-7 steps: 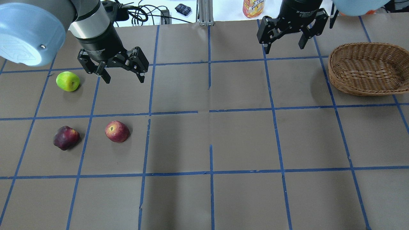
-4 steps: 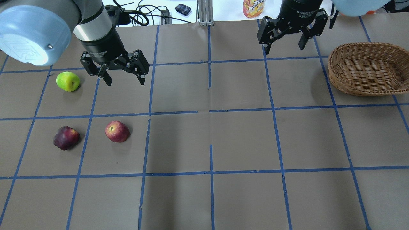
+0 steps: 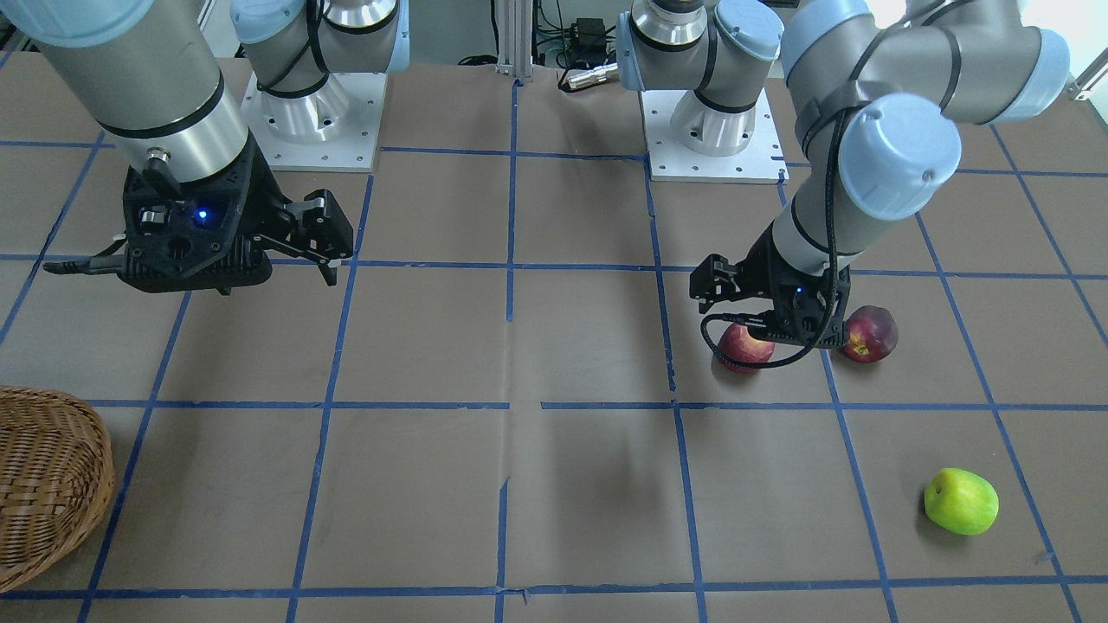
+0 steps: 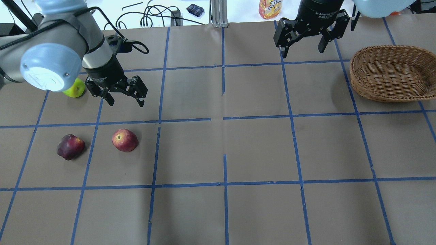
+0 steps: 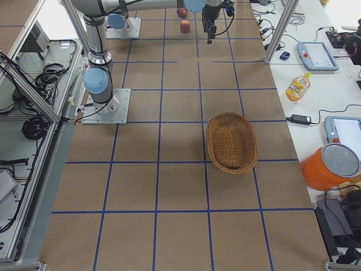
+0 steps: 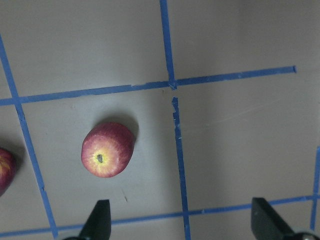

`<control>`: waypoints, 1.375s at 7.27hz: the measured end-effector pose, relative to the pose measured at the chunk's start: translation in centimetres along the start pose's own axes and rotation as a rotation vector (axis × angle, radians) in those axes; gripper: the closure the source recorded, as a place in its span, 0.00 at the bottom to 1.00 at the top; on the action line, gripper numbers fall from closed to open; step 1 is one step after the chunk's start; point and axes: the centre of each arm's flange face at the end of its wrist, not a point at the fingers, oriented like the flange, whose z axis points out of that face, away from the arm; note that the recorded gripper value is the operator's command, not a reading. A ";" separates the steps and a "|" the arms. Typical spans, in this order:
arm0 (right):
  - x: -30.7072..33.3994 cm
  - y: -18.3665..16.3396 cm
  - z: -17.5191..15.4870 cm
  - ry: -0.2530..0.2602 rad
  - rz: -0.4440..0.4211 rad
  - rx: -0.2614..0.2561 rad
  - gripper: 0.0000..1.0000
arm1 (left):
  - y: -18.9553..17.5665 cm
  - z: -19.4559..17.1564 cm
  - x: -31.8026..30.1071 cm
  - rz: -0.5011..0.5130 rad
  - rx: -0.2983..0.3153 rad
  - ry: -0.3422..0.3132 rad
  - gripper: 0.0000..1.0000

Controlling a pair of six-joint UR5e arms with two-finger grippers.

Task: Put all apples into basket
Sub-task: 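Lower the left gripper onto the red-yellow apple, then grasp the red-yellow apple with the left gripper and set it mid-table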

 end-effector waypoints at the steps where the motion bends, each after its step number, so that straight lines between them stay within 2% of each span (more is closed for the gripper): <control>1: 0.0 0.0 0.0 0.000 -0.001 0.001 0.00 | 0.3 3.6 -2.1 -0.002 0.000 0.004 0.00; 3: -0.2 0.0 -0.1 -0.001 -0.003 0.002 0.00 | 2.2 10.3 -7.7 -0.062 0.005 0.021 0.00; 5: -0.4 0.0 -0.1 -0.001 -0.005 0.005 0.00 | 3.1 14.0 -9.0 -0.080 -0.013 0.038 0.00; 6: -0.4 -0.1 0.0 -0.001 -0.005 0.009 0.00 | 3.2 14.9 -9.1 -0.090 -0.023 0.045 0.12; 7: -0.3 -0.1 0.0 -0.001 -0.004 0.011 0.00 | 3.2 15.4 -9.2 -0.098 -0.031 0.048 0.99; 9: -0.1 -0.2 -0.1 -0.002 0.002 0.013 0.00 | 2.7 14.8 -9.1 -0.097 -0.015 0.044 1.00; 10: 0.0 -0.1 -0.1 -0.003 0.004 0.014 0.00 | 2.2 13.0 -7.8 -0.105 0.020 0.043 1.00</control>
